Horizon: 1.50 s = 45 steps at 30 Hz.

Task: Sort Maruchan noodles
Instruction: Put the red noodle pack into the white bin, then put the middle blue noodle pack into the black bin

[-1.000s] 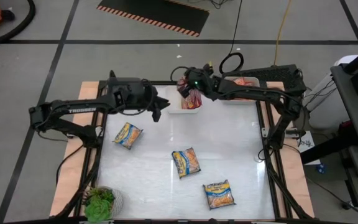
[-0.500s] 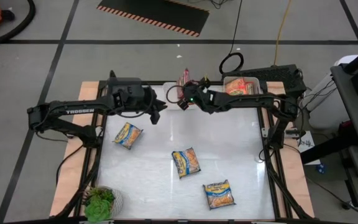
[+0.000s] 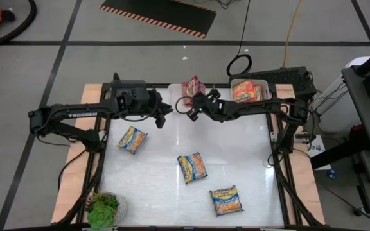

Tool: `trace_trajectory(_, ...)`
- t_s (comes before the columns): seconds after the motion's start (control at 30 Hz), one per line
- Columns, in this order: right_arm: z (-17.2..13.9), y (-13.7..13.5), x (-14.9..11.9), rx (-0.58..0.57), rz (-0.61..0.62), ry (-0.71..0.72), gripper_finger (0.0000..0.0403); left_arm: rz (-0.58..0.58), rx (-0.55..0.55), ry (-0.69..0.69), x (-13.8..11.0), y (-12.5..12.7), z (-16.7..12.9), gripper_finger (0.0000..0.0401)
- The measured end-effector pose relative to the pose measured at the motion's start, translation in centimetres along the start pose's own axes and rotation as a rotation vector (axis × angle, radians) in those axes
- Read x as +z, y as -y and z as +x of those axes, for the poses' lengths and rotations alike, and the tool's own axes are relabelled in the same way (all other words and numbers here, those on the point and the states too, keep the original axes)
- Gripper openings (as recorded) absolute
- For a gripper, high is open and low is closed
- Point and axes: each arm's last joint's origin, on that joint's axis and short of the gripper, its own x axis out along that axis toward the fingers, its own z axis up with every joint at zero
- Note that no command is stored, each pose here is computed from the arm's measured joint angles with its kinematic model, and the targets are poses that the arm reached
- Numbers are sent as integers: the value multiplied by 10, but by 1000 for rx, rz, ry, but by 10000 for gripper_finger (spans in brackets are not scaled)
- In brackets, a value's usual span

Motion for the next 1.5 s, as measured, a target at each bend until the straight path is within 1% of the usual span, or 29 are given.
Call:
trace_trajectory(0.07,1,-1,-4,26,10,7,0,0,0,1,0,0,0,94)
trace_trajectory(0.2,3,-1,-8,28,32,17,0,0,0,2,0,0,0,94)
trace_trajectory(0.37,1,-3,-9,33,29,17,1,-2,0,2,0,0,0,94)
trace_trajectory(0.6,-2,-9,-10,47,22,23,26,-1,0,2,0,0,0,94)
trace_trajectory(0.97,-10,-16,-10,71,59,30,52,2,0,-2,0,0,0,94)
trace_trajectory(1.1,-30,-17,-3,102,67,62,62,3,2,-10,-1,0,0,94)
trace_trajectory(1.27,-74,-15,5,162,27,78,72,7,10,-50,-5,-1,0,94)
trace_trajectory(1.4,-110,-12,2,280,-28,19,73,7,10,-66,-6,-1,0,94)
trace_trajectory(1.5,-131,-14,-9,356,-55,-18,73,6,-2,-69,-7,4,0,94)
